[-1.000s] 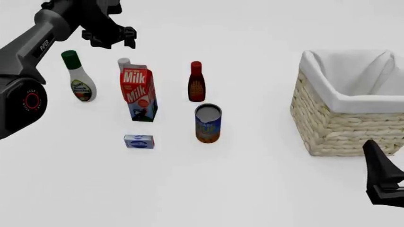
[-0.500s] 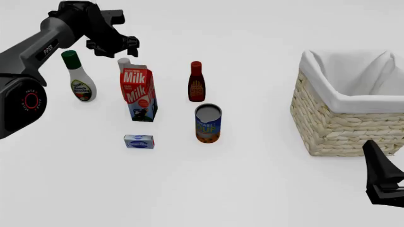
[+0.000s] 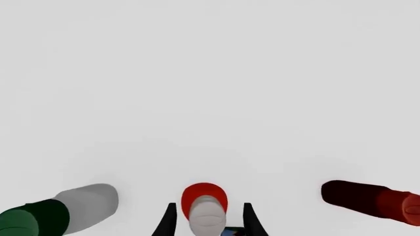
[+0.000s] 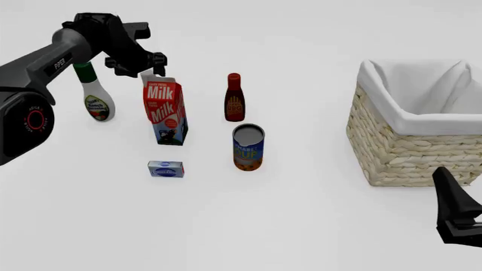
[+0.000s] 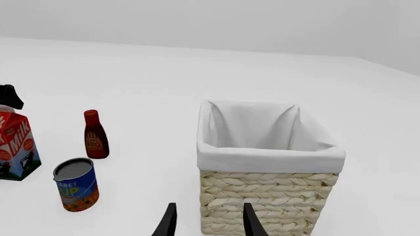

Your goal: Pick the ketchup and place it in the basket.

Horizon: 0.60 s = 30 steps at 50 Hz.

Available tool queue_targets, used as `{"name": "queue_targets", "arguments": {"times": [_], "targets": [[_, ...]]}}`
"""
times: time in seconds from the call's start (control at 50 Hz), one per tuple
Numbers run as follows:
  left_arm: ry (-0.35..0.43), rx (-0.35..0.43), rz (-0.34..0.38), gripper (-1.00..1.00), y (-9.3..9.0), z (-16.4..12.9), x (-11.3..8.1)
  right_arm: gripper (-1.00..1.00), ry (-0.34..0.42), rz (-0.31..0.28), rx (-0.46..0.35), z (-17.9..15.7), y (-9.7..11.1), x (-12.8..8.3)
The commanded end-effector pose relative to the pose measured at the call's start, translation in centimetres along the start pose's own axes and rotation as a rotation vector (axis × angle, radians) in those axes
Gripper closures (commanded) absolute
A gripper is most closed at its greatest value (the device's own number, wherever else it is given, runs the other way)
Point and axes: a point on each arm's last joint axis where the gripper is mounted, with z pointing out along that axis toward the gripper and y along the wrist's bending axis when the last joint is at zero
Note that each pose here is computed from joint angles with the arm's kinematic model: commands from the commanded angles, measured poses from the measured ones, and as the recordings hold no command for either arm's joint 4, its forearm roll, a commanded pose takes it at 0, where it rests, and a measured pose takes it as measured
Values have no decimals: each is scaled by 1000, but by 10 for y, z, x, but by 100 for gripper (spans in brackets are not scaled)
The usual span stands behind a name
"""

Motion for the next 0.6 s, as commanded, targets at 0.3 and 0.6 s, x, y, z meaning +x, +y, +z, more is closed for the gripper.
{"name": "queue_targets", "arguments": {"times": [0.3, 0.6], "targets": [[20, -7, -12, -100, 5, 13, 12, -100, 2, 0, -2, 2, 0, 0], [10, -3, -10, 100, 3, 11, 14, -100, 7, 3, -5, 2, 0, 0]]}}
